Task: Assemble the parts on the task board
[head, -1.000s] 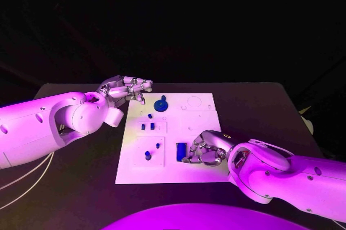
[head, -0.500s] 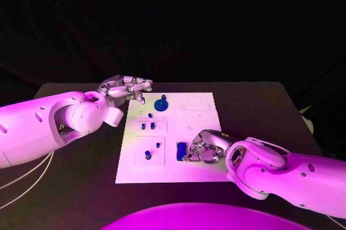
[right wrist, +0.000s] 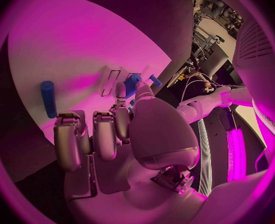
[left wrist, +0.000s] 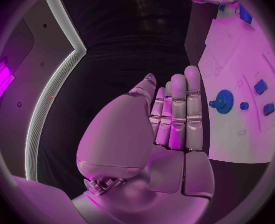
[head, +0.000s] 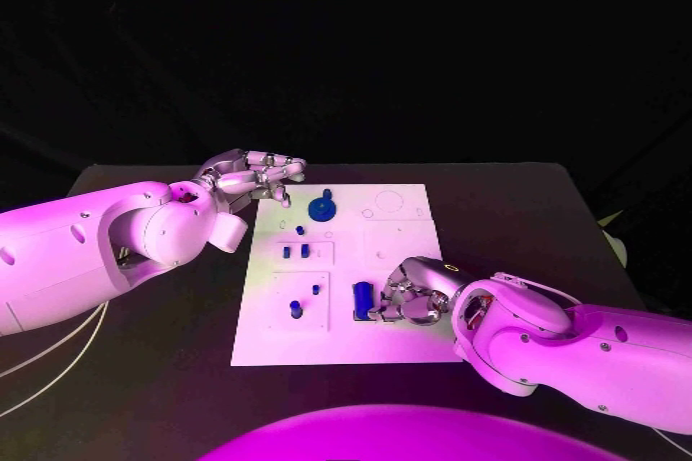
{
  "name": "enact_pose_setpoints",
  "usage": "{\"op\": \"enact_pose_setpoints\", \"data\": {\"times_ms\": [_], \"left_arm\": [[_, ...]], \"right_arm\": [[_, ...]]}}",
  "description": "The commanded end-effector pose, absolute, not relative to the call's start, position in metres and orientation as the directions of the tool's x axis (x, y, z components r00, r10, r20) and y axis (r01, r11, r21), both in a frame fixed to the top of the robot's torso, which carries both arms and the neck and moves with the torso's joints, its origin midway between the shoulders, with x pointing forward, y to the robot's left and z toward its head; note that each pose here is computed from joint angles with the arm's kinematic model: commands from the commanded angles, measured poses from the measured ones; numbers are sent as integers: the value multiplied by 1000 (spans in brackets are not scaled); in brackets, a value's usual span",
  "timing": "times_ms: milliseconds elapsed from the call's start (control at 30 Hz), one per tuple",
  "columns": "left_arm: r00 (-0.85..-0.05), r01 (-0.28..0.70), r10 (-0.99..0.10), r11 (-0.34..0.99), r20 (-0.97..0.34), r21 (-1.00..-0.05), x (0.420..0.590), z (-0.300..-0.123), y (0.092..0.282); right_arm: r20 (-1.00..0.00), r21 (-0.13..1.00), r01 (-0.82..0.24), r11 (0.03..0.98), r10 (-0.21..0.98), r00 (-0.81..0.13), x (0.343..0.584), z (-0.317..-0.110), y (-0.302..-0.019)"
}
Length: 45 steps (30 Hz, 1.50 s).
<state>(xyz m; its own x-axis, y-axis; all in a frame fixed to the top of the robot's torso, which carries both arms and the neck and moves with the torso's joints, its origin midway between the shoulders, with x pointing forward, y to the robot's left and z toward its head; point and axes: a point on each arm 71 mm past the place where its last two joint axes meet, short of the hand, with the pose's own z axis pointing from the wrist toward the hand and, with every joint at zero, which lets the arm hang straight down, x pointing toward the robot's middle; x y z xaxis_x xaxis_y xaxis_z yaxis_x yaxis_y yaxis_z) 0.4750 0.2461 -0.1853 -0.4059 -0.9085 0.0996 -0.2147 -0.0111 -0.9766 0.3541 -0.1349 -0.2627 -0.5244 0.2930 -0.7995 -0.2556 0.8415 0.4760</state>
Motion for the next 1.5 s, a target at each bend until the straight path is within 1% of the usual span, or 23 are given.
{"op": "enact_pose_setpoints", "data": {"times_ms": [33, 700, 967, 1500], "left_arm": [[-425, -210, -899, -14, 104, -977, 474, -184, 243], [-422, -210, -901, -13, 102, -978, 475, -184, 244], [-423, -209, -900, -13, 102, -978, 475, -184, 244], [-423, -210, -900, -12, 102, -978, 474, -184, 244]], "right_arm": [[-808, 460, -269, 846, 273, -522, 354, -263, -136], [-784, 478, -288, 830, 255, -566, 352, -265, -134], [-793, 470, -290, 834, 254, -554, 352, -265, -135], [-825, 443, -263, 857, 274, -494, 360, -264, -134]]}}
